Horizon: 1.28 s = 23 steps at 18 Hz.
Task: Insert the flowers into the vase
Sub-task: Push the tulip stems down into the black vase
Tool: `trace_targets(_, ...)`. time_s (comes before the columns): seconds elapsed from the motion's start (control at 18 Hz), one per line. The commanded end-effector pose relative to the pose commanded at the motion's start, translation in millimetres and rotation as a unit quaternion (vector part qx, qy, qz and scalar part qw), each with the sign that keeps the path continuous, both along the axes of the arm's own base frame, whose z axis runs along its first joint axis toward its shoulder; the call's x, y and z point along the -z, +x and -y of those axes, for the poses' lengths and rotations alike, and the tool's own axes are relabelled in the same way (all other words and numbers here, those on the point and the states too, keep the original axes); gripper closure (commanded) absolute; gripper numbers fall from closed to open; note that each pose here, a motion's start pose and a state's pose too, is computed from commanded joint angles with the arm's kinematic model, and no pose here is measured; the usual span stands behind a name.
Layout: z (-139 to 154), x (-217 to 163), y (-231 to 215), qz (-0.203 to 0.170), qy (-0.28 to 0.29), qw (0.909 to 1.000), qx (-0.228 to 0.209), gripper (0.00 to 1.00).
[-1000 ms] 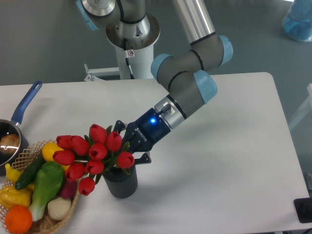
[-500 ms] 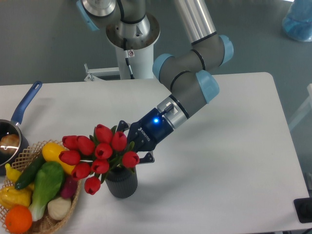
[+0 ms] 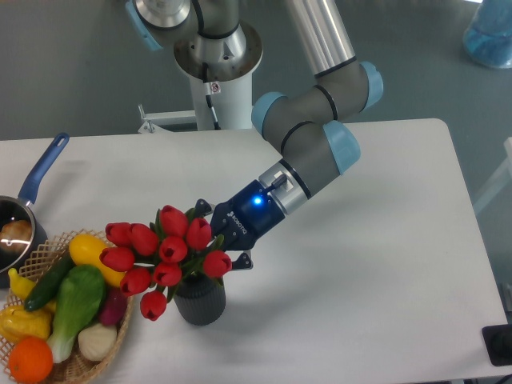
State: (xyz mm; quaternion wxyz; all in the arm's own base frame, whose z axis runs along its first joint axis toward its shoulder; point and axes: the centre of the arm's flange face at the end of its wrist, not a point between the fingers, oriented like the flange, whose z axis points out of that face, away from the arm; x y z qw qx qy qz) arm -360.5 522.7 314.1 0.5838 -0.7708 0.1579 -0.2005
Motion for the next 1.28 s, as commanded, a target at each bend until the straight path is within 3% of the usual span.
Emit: trace_targets(1.28, 8, 19, -3, 0.018, -0.014, 0.9997, -0.007, 0.73)
